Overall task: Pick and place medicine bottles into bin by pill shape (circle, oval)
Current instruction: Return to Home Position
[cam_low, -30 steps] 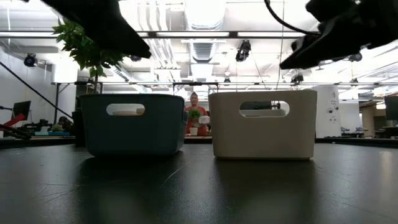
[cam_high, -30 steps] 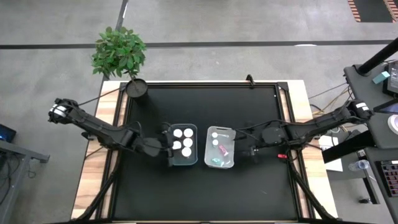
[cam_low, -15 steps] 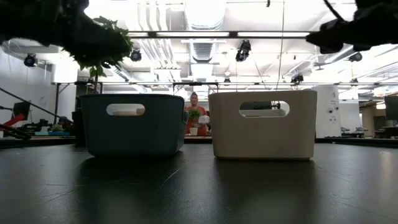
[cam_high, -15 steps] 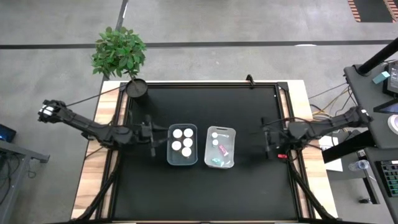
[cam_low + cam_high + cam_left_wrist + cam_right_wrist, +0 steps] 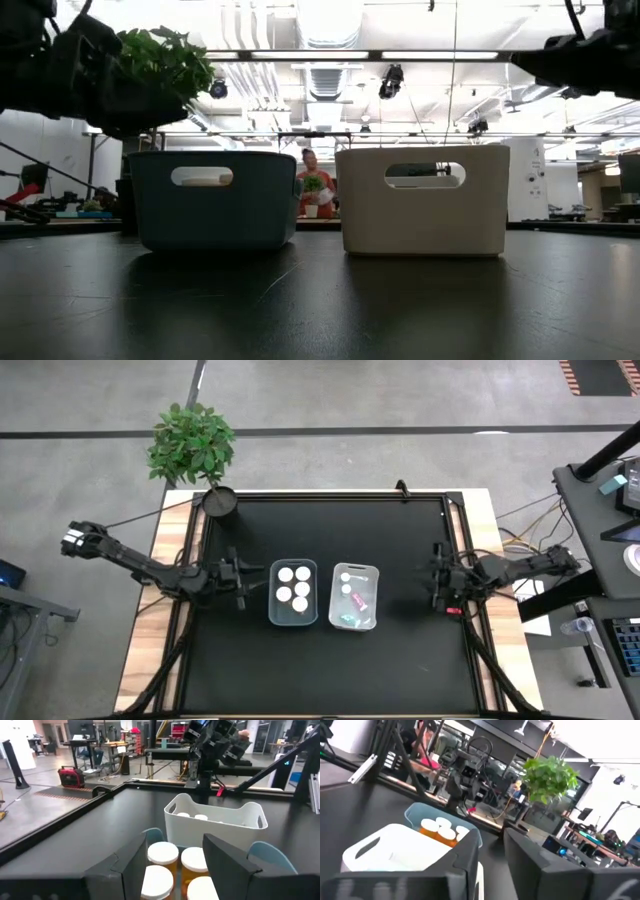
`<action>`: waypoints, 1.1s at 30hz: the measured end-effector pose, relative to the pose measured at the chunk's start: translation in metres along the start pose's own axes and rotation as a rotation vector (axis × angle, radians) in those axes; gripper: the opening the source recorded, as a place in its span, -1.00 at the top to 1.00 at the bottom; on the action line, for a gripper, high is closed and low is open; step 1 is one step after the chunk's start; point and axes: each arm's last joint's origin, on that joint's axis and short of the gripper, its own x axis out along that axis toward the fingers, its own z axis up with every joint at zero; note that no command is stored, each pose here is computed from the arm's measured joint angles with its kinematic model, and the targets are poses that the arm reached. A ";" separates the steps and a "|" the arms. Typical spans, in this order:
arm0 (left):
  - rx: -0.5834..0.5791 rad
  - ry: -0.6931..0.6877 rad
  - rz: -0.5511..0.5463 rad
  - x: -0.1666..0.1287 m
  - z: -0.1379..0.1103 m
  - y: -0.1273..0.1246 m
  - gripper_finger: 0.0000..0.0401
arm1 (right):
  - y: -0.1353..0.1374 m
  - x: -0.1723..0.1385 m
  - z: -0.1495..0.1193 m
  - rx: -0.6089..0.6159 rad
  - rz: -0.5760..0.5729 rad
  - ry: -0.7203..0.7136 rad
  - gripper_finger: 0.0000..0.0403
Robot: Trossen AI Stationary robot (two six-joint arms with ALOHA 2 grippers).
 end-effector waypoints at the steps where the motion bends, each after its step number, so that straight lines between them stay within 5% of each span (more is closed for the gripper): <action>1: 0.000 -0.001 0.000 0.000 0.000 0.000 0.13 | 0.000 0.001 0.000 0.002 -0.007 0.008 0.57; 14: 0.072 0.107 0.034 0.007 -0.017 -0.003 0.13 | -0.005 0.002 -0.007 0.261 -0.137 0.100 0.75; 33: 0.192 0.284 0.046 0.013 -0.045 -0.005 0.13 | -0.005 0.002 -0.008 0.265 -0.137 0.102 0.75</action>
